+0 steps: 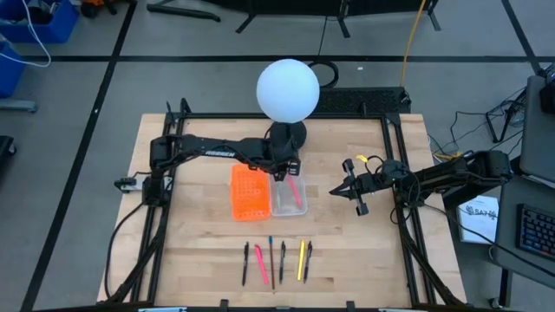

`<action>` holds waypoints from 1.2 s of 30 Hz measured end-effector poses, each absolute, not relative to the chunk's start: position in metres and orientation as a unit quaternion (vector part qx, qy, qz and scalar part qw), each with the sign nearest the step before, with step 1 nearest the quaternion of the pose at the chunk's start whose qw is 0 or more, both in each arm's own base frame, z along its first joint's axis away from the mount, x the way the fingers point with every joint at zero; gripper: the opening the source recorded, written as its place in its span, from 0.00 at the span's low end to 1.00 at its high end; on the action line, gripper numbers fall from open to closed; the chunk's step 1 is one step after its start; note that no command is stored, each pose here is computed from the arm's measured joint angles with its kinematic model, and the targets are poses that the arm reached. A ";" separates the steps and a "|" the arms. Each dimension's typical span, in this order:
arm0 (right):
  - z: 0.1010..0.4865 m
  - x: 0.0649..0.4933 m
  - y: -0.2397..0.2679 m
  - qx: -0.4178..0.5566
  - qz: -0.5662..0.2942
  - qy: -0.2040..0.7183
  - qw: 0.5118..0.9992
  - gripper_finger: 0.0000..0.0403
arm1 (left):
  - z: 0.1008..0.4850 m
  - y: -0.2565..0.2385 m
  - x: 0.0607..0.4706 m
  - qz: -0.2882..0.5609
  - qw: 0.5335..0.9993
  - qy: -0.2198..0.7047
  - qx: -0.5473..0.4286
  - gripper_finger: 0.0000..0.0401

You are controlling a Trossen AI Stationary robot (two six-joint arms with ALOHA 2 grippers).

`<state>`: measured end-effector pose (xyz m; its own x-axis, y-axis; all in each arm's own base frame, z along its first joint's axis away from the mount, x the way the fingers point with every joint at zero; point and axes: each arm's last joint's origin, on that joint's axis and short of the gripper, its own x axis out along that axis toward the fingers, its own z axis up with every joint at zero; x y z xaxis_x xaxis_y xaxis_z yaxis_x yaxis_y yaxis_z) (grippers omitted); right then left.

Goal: Pick & place school supplies into a supply box
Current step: Put the black scissors into the supply box, then put the right black pen into the supply box

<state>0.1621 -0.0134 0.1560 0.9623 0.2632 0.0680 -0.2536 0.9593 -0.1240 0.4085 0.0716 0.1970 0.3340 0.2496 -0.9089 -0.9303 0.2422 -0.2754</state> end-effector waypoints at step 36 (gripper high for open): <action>0.156 0.162 -0.013 -0.055 0.131 -0.042 0.989 0.00 | 0.173 0.059 0.420 0.425 0.693 0.401 -0.423 0.53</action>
